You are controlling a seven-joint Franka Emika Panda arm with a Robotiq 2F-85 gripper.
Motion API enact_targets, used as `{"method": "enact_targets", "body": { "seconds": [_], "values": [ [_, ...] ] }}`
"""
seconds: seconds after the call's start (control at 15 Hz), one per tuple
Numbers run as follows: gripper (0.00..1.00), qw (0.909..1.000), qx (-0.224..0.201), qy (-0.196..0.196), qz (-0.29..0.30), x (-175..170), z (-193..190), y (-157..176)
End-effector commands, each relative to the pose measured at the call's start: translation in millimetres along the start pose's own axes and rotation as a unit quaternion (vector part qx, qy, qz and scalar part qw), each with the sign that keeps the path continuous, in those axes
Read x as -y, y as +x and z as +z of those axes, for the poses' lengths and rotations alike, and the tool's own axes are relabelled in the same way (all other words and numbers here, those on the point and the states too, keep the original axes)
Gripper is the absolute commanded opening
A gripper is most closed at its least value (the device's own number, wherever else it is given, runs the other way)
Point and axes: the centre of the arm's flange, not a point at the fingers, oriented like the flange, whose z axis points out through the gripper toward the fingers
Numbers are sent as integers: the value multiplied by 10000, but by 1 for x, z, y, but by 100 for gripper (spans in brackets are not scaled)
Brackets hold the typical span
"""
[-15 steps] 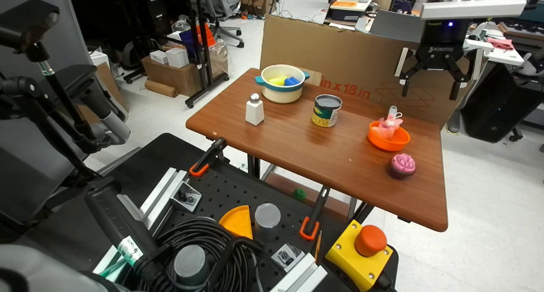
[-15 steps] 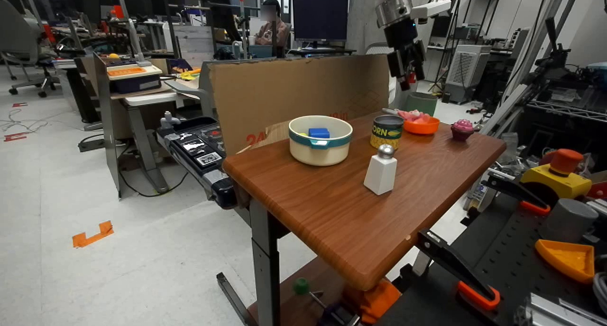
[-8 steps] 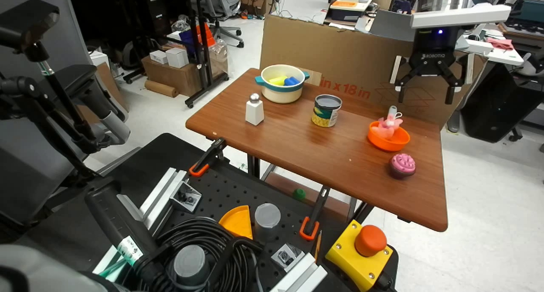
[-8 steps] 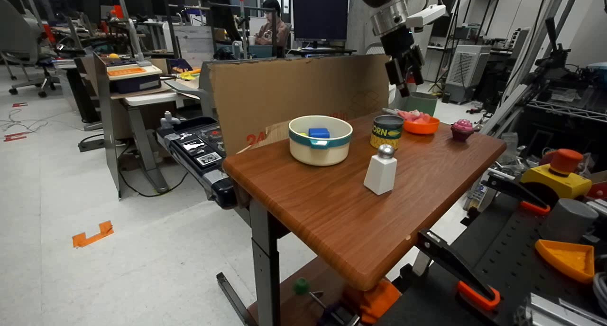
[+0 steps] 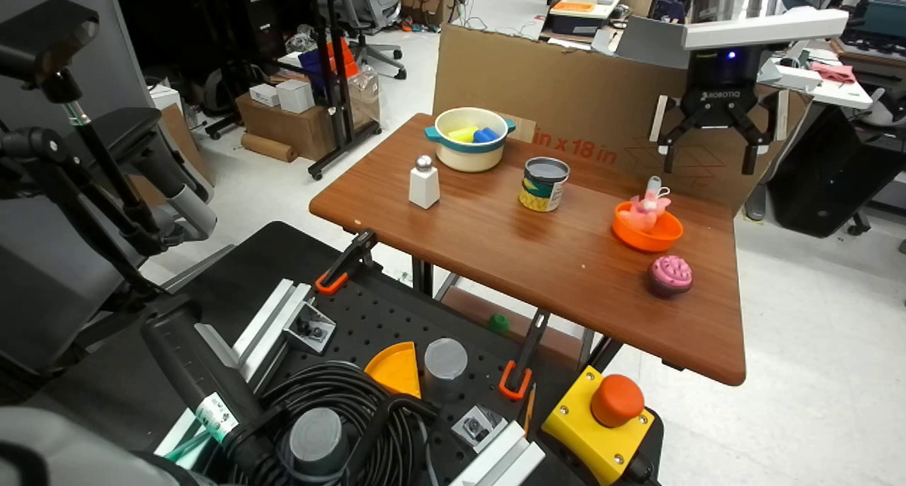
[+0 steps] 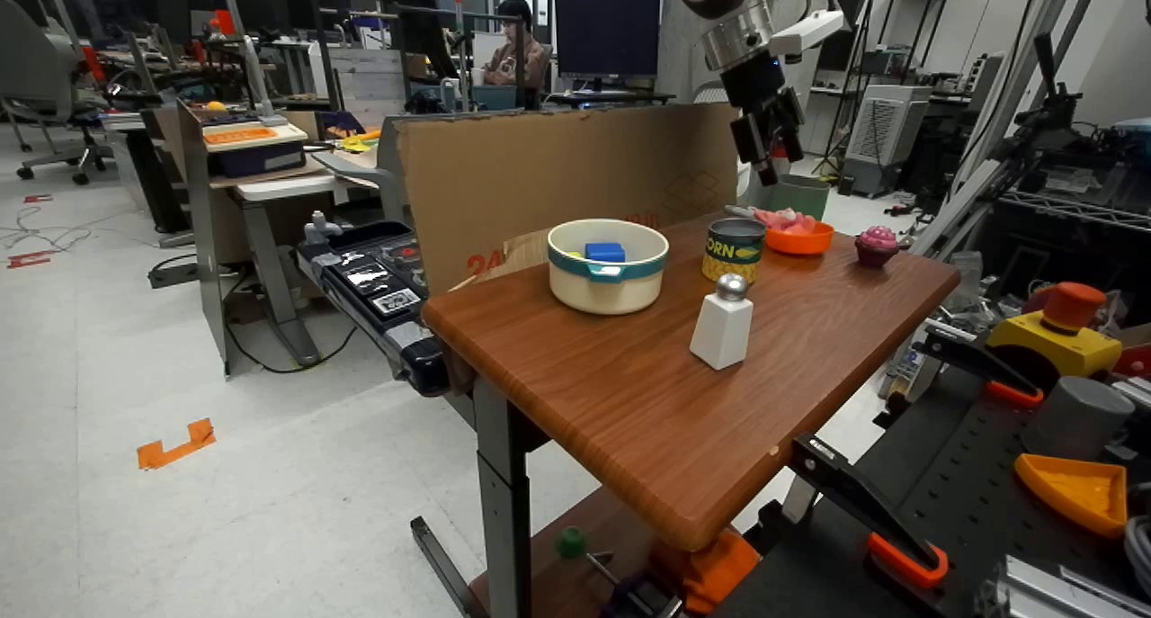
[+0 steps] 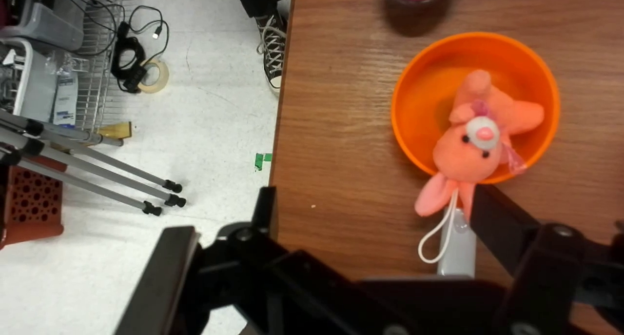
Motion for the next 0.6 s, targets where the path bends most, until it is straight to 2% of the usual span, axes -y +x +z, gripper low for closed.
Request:
{"method": "enact_targets", "body": {
  "seconds": [0.0,0.53],
  "values": [
    [100,10000,1,1,1,0,0,0],
    [100,9990,15,97,433,-4,0,2]
  ]
}}
